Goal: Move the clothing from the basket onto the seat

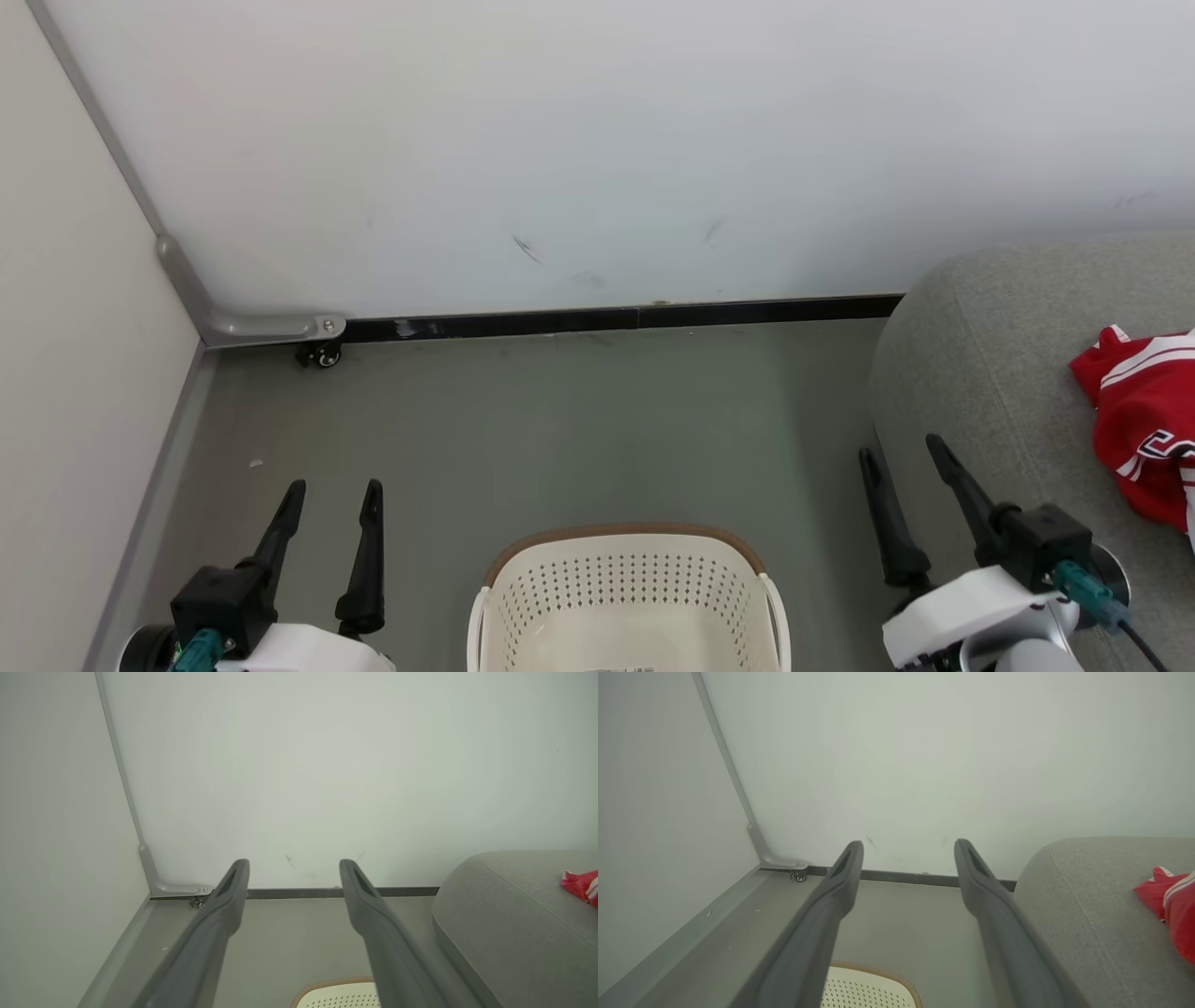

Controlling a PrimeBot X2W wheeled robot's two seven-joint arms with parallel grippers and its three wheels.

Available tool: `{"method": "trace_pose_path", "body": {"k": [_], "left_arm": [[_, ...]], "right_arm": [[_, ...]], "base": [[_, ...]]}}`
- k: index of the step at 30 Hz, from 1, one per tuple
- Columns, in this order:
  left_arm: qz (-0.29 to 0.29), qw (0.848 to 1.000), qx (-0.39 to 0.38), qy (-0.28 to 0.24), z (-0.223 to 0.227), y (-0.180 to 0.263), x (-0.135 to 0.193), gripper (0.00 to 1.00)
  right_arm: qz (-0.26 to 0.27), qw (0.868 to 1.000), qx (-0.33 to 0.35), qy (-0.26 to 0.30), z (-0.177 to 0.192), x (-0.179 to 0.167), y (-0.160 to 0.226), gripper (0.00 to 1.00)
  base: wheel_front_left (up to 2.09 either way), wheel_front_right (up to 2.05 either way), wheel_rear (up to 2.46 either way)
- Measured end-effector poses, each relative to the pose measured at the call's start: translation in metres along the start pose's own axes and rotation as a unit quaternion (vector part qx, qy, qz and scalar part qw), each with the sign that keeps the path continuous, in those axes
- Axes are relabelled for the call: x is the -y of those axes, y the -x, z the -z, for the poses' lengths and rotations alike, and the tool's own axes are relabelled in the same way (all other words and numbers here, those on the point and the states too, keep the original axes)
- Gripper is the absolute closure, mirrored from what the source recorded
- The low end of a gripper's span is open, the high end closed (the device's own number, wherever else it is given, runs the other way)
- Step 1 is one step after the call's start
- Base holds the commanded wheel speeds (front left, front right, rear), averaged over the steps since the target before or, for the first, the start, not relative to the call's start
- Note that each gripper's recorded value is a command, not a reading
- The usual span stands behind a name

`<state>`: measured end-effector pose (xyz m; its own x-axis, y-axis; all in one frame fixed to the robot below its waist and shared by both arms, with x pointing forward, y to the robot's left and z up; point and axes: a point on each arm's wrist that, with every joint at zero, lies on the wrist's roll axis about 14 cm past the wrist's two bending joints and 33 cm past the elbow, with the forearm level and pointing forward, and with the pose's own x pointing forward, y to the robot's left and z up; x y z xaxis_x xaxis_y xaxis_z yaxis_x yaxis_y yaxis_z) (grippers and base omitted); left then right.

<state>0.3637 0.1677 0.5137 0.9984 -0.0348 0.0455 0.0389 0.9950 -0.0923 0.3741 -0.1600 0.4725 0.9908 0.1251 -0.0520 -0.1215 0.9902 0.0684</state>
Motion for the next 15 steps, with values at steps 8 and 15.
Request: {"method": "trace_pose_path", "body": {"k": [8,15], "left_arm": [[-0.012,1.0,-0.002,0.0,0.002,0.008,-0.004,0.0],[-0.019,1.0,-0.001,-0.001,0.003,0.01,-0.005,0.0]], "right_arm": [[0.006,1.0,-0.017,-0.003,0.013,-0.001,0.018,0.0],[0.006,1.0,-0.016,-0.005,0.012,-0.002,0.024,0.0]], "base": [[0.0,0.0,0.0],[0.0,0.0,0.0]]}}
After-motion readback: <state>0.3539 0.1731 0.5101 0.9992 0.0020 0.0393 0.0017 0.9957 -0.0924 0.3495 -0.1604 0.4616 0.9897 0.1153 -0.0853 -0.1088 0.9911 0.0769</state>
